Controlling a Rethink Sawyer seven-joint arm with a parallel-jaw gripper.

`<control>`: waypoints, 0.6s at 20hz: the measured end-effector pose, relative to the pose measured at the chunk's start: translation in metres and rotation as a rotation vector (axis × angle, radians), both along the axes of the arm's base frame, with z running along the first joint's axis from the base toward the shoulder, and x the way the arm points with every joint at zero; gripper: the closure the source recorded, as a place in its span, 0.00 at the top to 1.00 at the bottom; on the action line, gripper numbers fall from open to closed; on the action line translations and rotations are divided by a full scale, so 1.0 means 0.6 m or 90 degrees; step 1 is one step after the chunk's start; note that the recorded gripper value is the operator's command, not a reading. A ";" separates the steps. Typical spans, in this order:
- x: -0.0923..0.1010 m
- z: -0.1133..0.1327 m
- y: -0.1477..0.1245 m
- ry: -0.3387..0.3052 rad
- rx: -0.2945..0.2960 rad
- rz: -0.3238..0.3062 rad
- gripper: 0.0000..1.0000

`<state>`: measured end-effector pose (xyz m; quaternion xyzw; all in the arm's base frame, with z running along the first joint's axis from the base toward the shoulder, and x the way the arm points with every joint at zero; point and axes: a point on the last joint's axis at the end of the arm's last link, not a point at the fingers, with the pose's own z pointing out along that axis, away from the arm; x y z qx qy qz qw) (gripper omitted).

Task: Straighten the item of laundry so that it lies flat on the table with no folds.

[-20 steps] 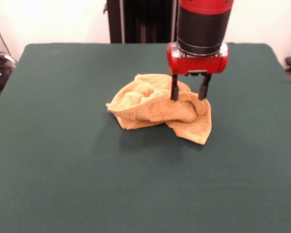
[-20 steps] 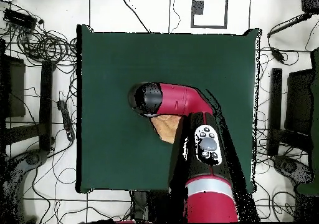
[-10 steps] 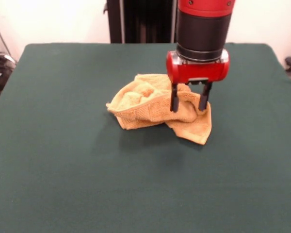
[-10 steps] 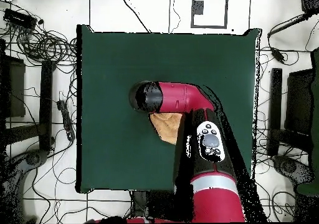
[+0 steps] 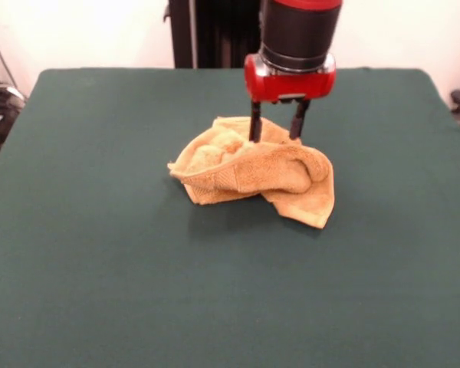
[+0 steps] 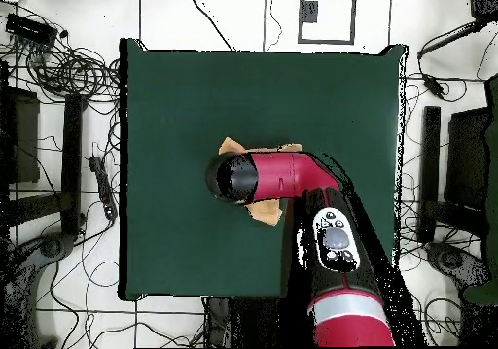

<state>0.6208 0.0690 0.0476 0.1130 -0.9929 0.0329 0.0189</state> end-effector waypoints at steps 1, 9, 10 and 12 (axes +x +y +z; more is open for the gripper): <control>-0.004 -0.001 0.000 0.002 0.002 0.002 1.00; -0.051 -0.040 0.015 0.034 0.039 0.063 1.00; -0.061 -0.061 0.025 0.041 0.048 0.098 1.00; -0.068 -0.073 0.032 0.044 0.052 0.120 1.00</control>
